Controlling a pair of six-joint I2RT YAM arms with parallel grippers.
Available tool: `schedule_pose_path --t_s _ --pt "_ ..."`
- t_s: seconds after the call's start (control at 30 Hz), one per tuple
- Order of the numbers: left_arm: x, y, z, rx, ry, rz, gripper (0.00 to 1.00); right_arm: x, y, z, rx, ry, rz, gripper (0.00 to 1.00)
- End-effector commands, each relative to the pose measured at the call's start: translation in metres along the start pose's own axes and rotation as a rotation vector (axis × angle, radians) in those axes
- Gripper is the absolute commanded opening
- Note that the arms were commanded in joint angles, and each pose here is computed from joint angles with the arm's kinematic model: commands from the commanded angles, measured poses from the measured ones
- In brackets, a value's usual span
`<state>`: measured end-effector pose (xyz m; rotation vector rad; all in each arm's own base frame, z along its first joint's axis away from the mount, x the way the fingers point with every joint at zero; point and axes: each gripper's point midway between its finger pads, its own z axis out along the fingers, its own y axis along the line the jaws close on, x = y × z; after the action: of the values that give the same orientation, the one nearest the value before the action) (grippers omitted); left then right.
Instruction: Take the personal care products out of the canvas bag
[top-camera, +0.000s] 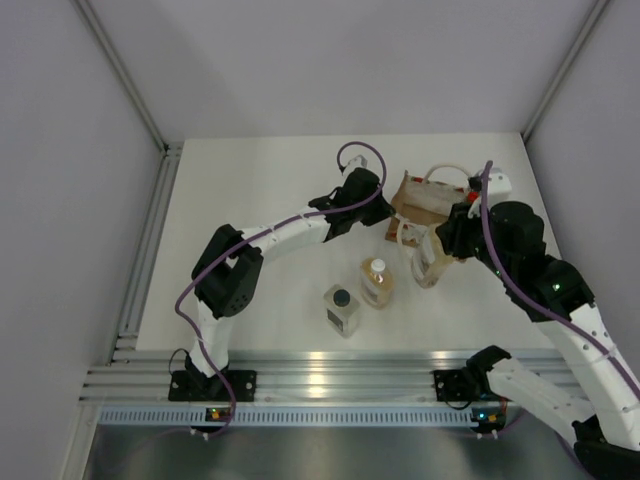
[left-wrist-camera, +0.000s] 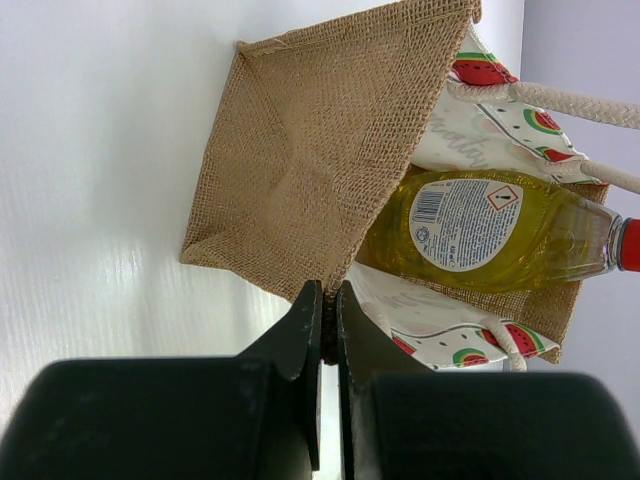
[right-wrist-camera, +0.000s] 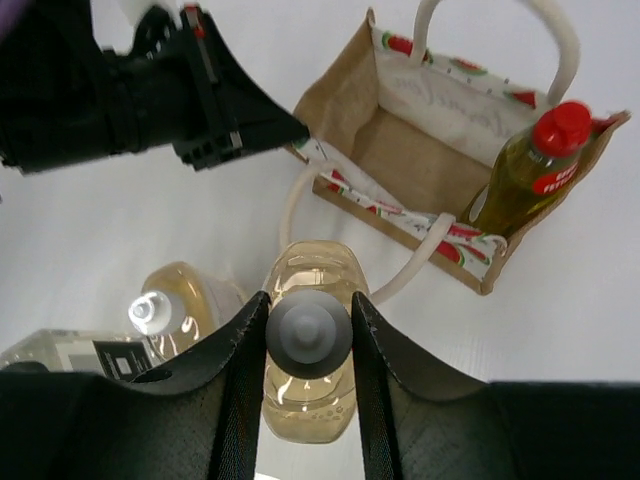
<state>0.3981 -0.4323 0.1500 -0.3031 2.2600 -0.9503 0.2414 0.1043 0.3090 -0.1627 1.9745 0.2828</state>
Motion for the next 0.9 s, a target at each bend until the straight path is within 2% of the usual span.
schedule_pose_path --t_s 0.0,0.27,0.43,0.67,0.87 --pt "-0.018 -0.008 -0.012 0.003 -0.037 0.009 0.0 -0.035 0.017 -0.011 -0.103 -0.219 0.08 0.0" --pt "-0.018 -0.009 -0.011 0.005 -0.037 0.005 0.0 0.007 0.019 0.012 -0.115 -0.164 0.065 0.0" --pt "-0.018 -0.008 -0.011 0.002 -0.038 0.003 0.0 0.015 0.024 0.02 -0.14 -0.211 0.073 0.0" --pt "-0.018 -0.008 -0.011 0.002 -0.04 0.002 0.0 0.038 0.027 0.038 -0.102 -0.234 0.081 0.0" --pt "-0.019 -0.008 -0.011 0.002 -0.042 0.005 0.0 0.055 0.028 0.054 -0.027 -0.175 0.05 0.0"
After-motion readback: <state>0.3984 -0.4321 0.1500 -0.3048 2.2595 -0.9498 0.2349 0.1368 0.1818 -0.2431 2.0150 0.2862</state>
